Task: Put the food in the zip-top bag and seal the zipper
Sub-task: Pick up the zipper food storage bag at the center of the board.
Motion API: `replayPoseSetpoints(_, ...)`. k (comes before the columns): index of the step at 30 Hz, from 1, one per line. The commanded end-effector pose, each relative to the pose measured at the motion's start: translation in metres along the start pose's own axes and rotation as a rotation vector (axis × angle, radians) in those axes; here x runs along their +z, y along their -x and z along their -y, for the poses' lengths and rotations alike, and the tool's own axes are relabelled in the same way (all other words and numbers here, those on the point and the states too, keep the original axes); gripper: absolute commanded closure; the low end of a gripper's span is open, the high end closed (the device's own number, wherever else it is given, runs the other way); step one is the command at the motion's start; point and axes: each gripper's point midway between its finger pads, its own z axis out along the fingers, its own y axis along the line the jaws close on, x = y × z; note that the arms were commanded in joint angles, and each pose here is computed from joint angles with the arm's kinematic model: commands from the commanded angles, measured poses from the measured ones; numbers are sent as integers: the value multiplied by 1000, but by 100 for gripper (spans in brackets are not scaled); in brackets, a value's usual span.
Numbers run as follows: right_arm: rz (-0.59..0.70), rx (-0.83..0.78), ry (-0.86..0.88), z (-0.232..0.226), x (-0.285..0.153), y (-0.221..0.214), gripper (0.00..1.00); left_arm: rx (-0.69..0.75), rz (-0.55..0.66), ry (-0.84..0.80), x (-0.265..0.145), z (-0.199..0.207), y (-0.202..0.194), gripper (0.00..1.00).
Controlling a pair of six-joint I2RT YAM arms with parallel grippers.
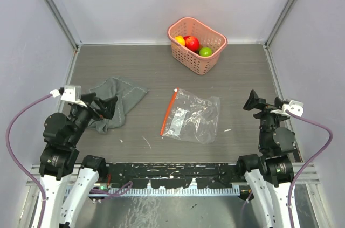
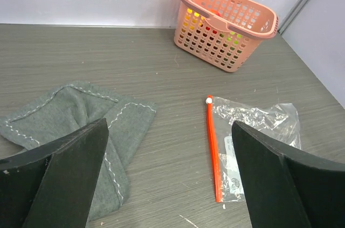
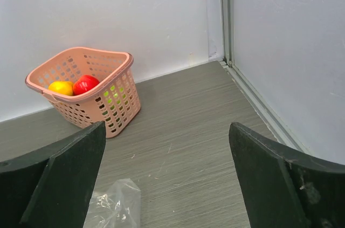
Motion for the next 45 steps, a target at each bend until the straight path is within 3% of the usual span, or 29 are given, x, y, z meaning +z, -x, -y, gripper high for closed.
replayPoseSetpoints(1,77,39,7,-3,-1,27,0,4,69,-50,1,10,18,2)
replayPoseSetpoints(11,9,124,34,-13,-1,18,0,-36,16,-81,-3,20,19,2)
replayPoseSetpoints(22,-181,194,183,-46,0,-31,0,-232,-159,-172,10,43,-12,2)
replayPoseSetpoints(29,-399,203,294,-72,2,-89,0,-362,-382,-235,33,59,-55,2)
replayPoseSetpoints(37,-614,228,350,-88,6,-158,0,-479,-518,-244,62,64,-105,0)
replayPoseSetpoints(45,-767,323,393,-101,2,-220,7,-444,-653,-239,92,85,-165,5)
